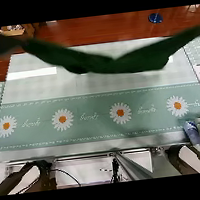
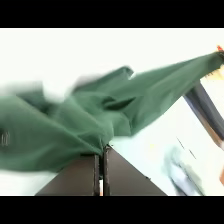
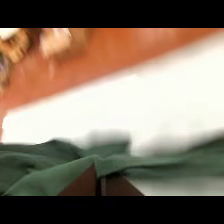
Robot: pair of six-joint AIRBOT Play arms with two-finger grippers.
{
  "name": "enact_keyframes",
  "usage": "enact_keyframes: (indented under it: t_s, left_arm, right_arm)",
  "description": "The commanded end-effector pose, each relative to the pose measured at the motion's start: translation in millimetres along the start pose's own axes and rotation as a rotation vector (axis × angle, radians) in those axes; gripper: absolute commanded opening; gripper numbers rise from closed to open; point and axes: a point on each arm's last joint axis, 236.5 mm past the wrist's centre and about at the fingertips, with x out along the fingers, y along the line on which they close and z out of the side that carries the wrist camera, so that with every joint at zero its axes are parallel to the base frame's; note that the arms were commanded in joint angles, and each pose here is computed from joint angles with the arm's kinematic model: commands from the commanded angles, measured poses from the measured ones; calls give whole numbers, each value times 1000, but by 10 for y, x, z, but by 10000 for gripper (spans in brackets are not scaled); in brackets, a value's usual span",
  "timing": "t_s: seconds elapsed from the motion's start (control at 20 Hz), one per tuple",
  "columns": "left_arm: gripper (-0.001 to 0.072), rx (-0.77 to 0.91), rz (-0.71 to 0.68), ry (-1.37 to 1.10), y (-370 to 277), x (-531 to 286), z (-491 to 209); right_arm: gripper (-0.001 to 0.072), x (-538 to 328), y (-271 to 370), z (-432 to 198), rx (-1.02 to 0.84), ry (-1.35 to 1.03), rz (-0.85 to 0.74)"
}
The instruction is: Fold the shirts.
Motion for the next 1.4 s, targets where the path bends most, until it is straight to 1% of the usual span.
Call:
enact_keyframes:
  t_s: [0.0, 0.1, 0.2, 0.4, 0.5, 0.6, 0.7, 0.8, 0.95, 1.1, 1.2, 1.35]
  left_arm:
    - [22, 360, 48, -217, -1157, -702, 761]
    - [22, 491, 182, -305, -1514, -1058, 956]
    - [22, 555, 349, -393, -1697, -1393, 1073]
    - [21, 520, 606, -475, -1776, -1866, 937]
    - [21, 503, 695, -486, -1820, -2042, 802]
    - [21, 496, 707, -469, -1926, -2088, 629]
    - [20, 480, 702, -397, -1967, -2062, 376]
    - [20, 424, 744, -297, -1847, -2070, 101]
    - [21, 347, 765, -156, -1559, -1999, -138]
    - [20, 189, 680, 37, -933, -1630, -390]
    - [20, 79, 660, 167, -354, -1345, -598]
    - [21, -49, 638, 229, 469, -882, -733]
  right_arm:
    - [24, -844, 1164, 640, -217, -317, 8]
    - [24, -1238, 1504, 761, -316, -410, -72]
    - [24, -1601, 1763, 845, -385, -490, -156]
    - [24, -2062, 2105, 785, -464, -552, -262]
    - [24, -2146, 2151, 697, -476, -540, -294]
    - [24, -2102, 2084, 514, -463, -460, -316]
    - [24, -2040, 1938, 236, -442, -336, -356]
    - [23, -2079, 1742, 39, -418, -252, -436]
    - [23, -2005, 1500, -206, -364, -109, -473]
    - [23, -1691, 1072, -341, -268, 40, -454]
    - [22, -1414, 665, -429, -173, 140, -444]
    - [23, -963, 36, -576, -6, 288, -420]
